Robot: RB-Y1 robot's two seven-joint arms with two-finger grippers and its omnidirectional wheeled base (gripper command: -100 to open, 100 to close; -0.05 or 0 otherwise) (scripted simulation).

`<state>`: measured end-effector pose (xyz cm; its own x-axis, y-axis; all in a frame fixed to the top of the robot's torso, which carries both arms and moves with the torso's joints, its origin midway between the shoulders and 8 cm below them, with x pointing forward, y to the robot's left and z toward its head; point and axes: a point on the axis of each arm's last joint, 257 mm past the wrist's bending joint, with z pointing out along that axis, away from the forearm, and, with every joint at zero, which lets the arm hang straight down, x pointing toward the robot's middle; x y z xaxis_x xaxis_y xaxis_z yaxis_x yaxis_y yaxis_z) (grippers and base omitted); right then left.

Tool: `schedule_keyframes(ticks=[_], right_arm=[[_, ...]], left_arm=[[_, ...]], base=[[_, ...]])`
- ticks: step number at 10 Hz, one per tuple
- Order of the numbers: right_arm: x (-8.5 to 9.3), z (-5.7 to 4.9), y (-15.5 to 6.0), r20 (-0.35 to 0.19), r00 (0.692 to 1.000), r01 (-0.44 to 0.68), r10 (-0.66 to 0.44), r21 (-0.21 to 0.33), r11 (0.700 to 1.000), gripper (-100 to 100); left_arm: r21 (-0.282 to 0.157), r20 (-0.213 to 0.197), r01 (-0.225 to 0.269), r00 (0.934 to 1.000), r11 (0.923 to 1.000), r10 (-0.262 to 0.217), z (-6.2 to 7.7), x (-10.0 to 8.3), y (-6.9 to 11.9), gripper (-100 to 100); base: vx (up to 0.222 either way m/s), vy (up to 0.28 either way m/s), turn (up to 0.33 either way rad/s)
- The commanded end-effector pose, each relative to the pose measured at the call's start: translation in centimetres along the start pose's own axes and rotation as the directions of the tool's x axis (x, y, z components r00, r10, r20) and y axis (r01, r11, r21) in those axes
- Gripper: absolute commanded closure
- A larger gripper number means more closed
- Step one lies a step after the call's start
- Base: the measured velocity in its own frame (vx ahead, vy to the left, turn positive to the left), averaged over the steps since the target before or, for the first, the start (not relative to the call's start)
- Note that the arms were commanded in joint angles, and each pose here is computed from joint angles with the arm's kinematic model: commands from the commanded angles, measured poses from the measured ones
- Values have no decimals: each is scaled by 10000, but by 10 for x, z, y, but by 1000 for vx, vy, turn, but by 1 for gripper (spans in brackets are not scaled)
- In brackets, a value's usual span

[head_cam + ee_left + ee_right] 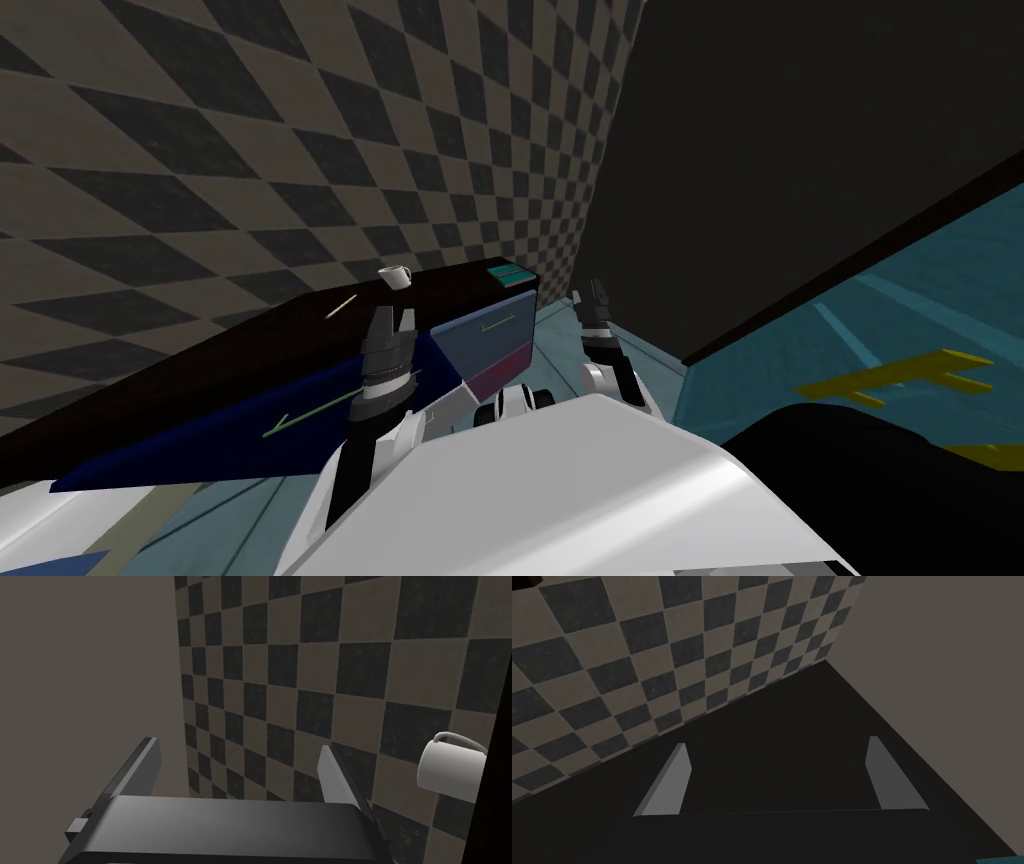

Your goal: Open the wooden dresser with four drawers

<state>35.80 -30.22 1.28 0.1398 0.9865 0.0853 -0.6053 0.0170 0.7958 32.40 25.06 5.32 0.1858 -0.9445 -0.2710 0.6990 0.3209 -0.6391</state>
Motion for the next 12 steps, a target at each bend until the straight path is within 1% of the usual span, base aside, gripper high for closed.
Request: schedule_keyframes(ticks=[1,2,4,8,9,10,11,12], right_arm=[[0,0,0,0,10000,0,0,-1,10000,0],[0,0,0,0,10000,0,0,-1,10000,0],[0,0,0,0,10000,0,0,0,10000,0],[0,0,0,-1,10000,1,-1,0,10000,0],[0,0,0,-1,10000,1,-1,0,10000,0],[0,0,0,-1,10000,1,-1,0,10000,0],[0,0,0,-1,10000,1,-1,0,10000,0],[0,0,0,-1,10000,1,-1,0,10000,0]], left_arm=[[-742,-322,-24,9995,9972,0,-10,7,33,-100],[-935,-359,-25,9994,9956,-9,-13,7,41,-100],[-1690,-364,12,9993,9856,-75,-25,8,73,-100],[-2349,-317,62,9994,9720,-140,-37,7,101,-100],[-2642,-337,62,9993,9644,-156,-43,7,113,-100],[-2785,-358,55,9992,9604,-161,-46,7,119,-100],[-3068,-420,26,9990,9518,-162,-53,7,131,-100],[-3213,-455,7,9988,9470,-162,-56,7,137,-100]], base=[[0,-122,50],[6,-123,49],[12,-148,70],[8,-86,29],[4,-79,45],[7,-89,39],[11,-100,51],[2,-112,42]])
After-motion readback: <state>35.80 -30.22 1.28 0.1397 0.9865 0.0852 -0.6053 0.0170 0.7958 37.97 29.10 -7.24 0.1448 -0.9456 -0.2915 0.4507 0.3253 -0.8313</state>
